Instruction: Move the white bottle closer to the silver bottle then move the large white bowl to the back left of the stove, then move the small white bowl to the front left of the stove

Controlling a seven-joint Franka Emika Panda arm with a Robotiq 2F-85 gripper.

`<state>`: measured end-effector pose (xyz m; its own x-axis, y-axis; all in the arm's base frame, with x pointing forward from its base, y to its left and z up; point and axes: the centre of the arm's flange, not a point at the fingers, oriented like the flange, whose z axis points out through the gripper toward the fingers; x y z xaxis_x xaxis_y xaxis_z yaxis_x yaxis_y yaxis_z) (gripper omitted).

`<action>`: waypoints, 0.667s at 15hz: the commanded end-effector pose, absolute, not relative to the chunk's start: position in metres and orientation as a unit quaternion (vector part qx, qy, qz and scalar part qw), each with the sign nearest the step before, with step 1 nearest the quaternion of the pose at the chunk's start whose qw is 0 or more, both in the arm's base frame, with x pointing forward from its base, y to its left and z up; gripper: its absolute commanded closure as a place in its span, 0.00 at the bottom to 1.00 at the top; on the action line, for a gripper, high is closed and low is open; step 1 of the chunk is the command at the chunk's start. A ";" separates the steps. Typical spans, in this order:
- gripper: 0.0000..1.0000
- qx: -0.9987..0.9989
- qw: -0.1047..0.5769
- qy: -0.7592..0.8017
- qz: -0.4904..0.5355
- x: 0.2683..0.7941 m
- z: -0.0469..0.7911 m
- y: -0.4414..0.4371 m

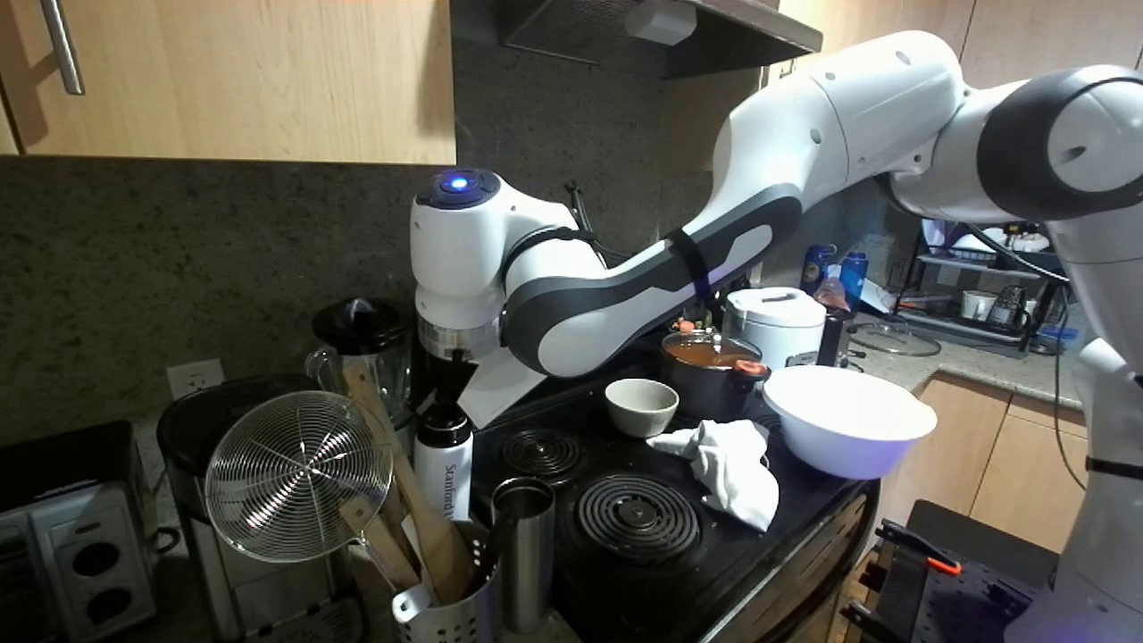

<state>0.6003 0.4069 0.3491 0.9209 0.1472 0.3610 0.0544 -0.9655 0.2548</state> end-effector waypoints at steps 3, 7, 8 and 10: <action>0.94 0.973 0.125 0.047 0.187 0.613 0.343 0.408; 0.94 0.975 0.128 0.042 0.179 0.615 0.334 0.406; 0.94 0.975 0.128 0.040 0.178 0.615 0.332 0.405; 0.94 0.975 0.128 0.039 0.175 0.616 0.328 0.404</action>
